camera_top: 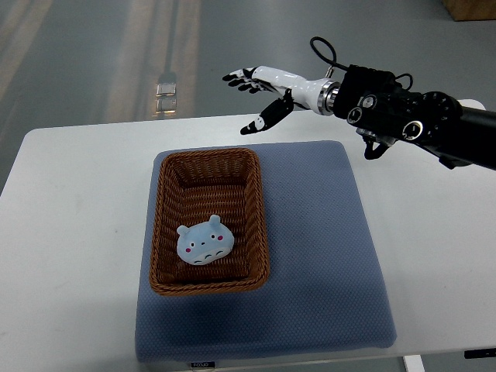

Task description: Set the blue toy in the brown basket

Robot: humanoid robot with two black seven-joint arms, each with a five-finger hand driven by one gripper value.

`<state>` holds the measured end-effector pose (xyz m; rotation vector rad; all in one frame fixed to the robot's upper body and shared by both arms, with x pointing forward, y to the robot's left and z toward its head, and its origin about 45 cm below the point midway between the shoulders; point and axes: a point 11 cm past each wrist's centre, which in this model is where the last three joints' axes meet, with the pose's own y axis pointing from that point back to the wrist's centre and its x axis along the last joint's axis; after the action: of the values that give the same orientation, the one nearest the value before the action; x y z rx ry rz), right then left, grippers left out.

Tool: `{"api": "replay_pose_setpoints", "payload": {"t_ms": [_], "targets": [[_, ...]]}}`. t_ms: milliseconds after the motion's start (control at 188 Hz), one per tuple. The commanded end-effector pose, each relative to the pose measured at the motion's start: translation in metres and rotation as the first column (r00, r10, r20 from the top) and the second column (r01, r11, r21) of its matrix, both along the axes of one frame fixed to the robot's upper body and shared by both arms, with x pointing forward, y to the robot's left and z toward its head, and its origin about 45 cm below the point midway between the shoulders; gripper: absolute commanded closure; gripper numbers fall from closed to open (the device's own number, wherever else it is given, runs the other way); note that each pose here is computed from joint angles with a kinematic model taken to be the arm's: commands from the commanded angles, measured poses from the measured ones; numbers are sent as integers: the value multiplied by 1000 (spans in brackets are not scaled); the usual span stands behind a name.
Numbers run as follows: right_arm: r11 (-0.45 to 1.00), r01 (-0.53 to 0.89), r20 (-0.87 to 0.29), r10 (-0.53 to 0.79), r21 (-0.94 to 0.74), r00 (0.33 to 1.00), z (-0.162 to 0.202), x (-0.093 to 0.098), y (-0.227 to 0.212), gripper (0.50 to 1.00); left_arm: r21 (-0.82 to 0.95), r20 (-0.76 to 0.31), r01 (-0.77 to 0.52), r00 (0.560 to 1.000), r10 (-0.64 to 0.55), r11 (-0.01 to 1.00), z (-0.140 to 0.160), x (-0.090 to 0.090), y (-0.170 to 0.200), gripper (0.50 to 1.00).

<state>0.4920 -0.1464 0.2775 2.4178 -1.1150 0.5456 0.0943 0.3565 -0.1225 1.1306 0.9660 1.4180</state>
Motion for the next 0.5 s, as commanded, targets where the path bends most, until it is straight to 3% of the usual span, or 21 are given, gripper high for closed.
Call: {"api": "replay_pose_setpoints", "payload": {"t_ms": [0,245,496], "targets": [[968,180,-78,-168,173,983,-14,2,-52,593,-1,1,0,1000,0,1000,0,0,0,500],[782,459,-289,-364,422,886,-86,-33,-125,593,-1,1,0,1000,0,1000,0,0,0,500],[702,481,-326,-356,524,875,-116,-54,-107,593,-1,1,0,1000,0,1000,0,0,0,500]]}}
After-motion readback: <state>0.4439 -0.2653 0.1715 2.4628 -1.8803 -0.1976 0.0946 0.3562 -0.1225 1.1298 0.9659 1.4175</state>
